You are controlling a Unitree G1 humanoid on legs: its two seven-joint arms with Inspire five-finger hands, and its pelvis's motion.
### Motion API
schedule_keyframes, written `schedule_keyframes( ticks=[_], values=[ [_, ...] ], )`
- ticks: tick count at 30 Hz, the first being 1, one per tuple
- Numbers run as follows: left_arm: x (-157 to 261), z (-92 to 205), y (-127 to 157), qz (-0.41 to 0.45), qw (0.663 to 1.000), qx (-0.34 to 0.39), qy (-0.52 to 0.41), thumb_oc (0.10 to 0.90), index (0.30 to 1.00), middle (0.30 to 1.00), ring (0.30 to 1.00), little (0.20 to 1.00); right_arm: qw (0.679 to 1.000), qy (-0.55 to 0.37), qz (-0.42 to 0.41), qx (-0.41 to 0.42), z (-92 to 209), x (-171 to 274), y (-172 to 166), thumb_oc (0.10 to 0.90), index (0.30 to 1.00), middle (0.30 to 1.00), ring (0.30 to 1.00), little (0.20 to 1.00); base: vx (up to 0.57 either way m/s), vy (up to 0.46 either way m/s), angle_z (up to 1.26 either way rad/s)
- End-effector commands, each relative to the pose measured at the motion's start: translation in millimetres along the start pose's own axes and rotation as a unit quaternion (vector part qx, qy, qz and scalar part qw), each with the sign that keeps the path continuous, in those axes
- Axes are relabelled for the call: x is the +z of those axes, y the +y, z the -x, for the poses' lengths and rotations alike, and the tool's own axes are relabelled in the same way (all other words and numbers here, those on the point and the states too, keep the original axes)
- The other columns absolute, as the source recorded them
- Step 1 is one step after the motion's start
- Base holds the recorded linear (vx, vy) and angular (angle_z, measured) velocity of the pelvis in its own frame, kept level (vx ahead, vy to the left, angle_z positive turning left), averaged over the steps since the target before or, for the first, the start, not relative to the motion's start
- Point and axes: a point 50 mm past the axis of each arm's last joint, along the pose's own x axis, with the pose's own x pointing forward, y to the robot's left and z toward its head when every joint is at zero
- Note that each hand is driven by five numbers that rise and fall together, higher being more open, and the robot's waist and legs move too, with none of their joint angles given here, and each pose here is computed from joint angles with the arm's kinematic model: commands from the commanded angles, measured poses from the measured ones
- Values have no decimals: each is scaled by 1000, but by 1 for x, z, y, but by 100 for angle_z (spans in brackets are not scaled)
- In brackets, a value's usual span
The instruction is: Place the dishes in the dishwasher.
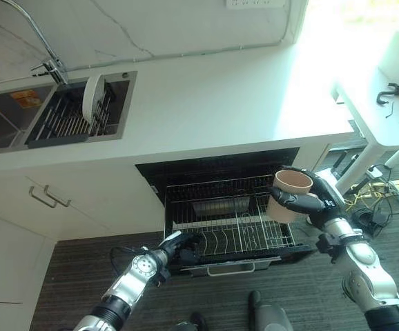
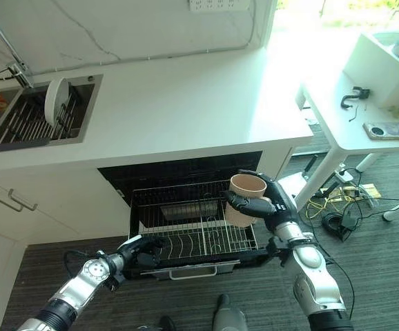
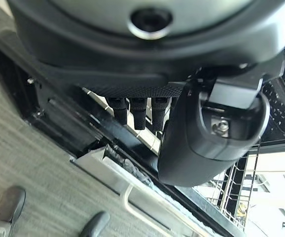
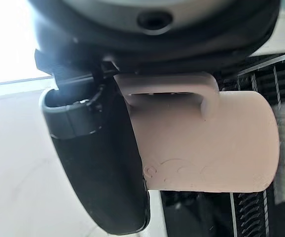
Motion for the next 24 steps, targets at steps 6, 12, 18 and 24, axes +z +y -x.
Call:
schedule_keyframes(
  ticks=[6, 12, 18, 24],
  values=[
    [-18, 17, -5, -16, 997, -56, 40, 800, 900, 900, 900, 900, 992, -118, 44, -18, -29, 58, -6, 400, 300, 300, 300, 300, 2, 0, 2],
    [-10, 17, 3, -29, 997, -63, 38, 800, 900, 900, 900, 900, 993, -85, 65, -43, -53, 68, -16, 400, 300, 300, 300, 300, 17, -18, 9],
    [2, 18, 13, -36, 996, -70, 31, 800, 900, 900, 900, 900, 994, -53, 71, -65, -72, 77, -34, 400, 300, 300, 300, 300, -3, -26, 10],
    [20, 18, 26, -45, 997, -63, 8, 800, 900, 900, 900, 900, 993, -34, 81, -84, -88, 91, -46, 400, 300, 300, 300, 300, -50, -31, 9]
  ],
)
